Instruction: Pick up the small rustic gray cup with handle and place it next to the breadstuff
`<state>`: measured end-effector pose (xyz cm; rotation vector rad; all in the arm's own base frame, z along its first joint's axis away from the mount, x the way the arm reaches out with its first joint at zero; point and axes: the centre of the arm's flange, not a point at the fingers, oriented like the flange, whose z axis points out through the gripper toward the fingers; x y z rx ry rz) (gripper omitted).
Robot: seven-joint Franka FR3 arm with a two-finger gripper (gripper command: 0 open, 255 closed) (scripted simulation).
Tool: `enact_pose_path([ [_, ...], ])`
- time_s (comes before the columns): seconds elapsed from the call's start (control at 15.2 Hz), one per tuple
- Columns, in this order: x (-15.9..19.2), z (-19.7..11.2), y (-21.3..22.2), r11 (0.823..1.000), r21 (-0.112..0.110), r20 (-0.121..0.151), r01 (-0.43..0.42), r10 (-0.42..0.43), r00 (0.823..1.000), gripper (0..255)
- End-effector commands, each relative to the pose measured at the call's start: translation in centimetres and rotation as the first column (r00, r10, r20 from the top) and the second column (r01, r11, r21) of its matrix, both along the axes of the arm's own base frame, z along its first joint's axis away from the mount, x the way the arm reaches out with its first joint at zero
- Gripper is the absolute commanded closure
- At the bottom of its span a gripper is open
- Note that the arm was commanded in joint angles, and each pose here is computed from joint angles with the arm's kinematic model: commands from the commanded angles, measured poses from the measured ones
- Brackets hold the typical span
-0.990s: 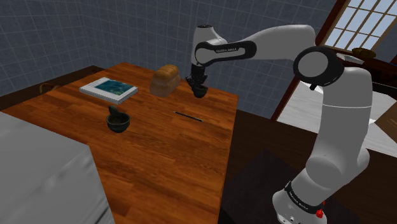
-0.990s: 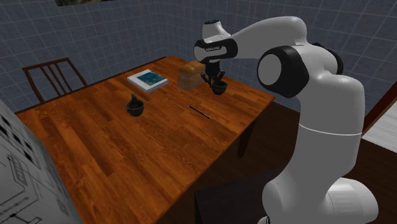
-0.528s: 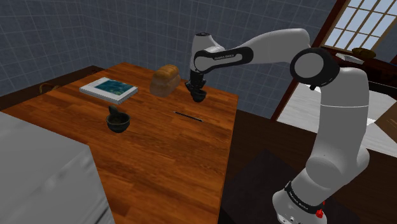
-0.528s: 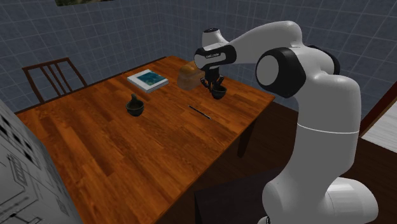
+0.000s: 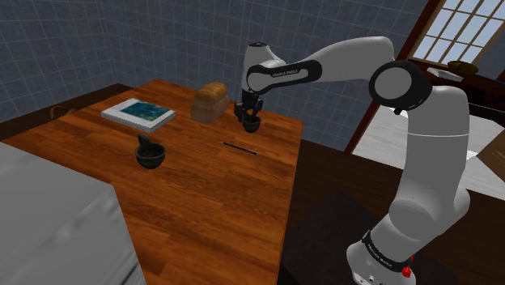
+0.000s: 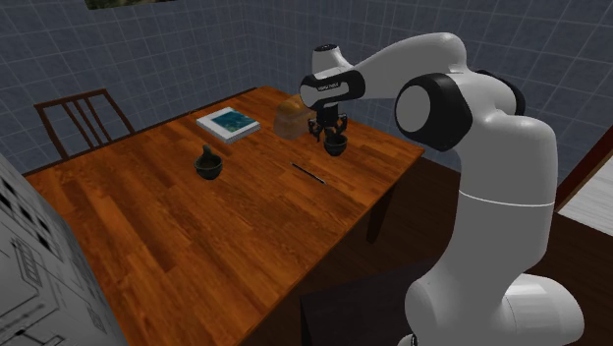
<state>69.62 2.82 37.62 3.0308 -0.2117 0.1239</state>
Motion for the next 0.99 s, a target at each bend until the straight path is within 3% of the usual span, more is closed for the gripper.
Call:
enact_pose_path([
  [0.0,0.0,0.0,0.0,1.0,0.0,0.0,0.0,0.0,1.0,0],
  [0.2,0.0,0.0,0.0,1.0,0.0,0.0,0.0,0.0,1.0,0],
  [0.46,-0.4,5.0,0.5,1.0,0.0,0.0,0.0,0.0,1.0,0],
  [0.92,-0.4,5.0,0.5,1.0,0.0,0.0,0.0,0.0,1.0,0],
])
